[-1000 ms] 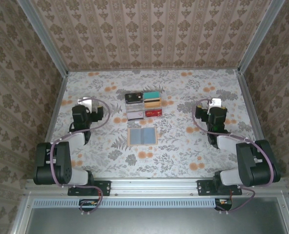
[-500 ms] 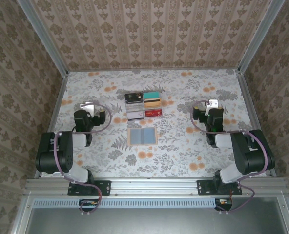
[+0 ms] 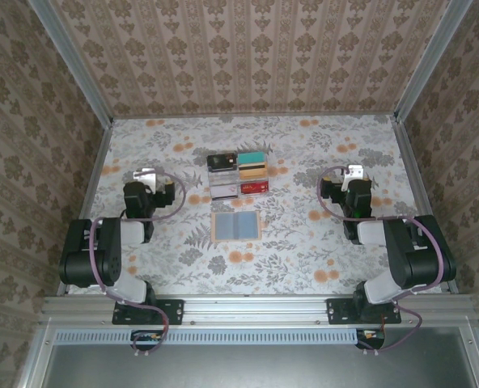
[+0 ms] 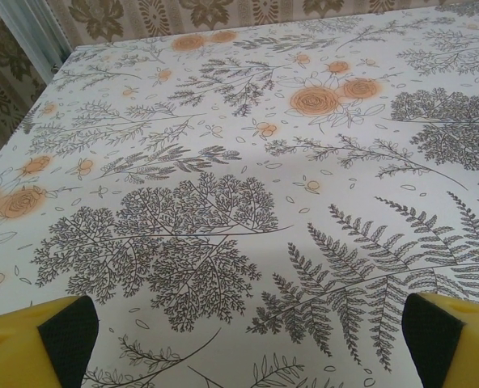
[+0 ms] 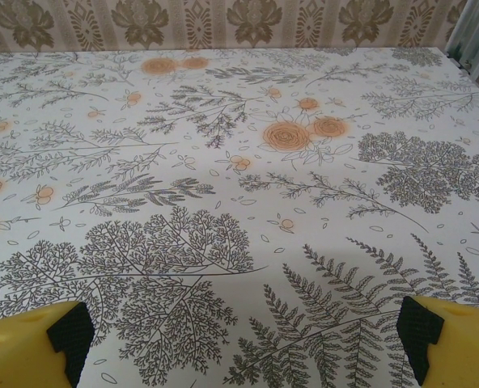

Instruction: Take the credit cards out of the card holder

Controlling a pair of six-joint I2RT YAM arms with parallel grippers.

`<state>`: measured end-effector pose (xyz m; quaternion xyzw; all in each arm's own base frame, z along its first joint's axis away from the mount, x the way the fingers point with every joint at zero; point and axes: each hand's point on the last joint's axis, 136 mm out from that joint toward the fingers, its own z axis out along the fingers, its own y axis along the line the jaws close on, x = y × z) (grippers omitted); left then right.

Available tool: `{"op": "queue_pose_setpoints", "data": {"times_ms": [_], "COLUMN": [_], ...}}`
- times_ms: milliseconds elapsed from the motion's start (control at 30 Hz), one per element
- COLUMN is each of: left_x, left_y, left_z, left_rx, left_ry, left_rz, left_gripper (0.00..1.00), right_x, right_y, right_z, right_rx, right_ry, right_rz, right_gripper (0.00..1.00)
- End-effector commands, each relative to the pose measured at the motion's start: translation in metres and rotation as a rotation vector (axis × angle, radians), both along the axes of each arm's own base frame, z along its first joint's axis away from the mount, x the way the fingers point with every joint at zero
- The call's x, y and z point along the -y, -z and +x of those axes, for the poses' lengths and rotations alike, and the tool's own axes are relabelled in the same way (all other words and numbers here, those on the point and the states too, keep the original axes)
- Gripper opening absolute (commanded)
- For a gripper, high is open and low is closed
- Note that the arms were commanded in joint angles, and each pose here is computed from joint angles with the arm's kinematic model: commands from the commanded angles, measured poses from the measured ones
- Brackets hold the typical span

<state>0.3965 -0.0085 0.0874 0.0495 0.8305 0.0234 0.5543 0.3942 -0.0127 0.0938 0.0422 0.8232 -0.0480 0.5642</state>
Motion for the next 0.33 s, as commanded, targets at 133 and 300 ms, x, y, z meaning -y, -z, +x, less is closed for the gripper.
{"op": "queue_pose_setpoints", "data": {"times_ms": [133,300], "left_x": [-0.0026,-0.0026], "left_y": [-0.0057,-0.0056], "left_z": [0.0046,0.0039], "left_rx": [0.021,0.024], "left_ry": [-0.001,-0.001], "left_rz": [-0.009,-0.007], "left_gripper": [1.0,1.0], "right_x": [-0.0025,-0.0046], "right_y": [-0.0042,-0.0052], "right_z": [0.0048,0.0027], "right_rx": [0.022,0.032], "right_ry": [-0.014,-0.03], "right_rz": [0.016,0.017], "right_gripper": [1.0,1.0]}}
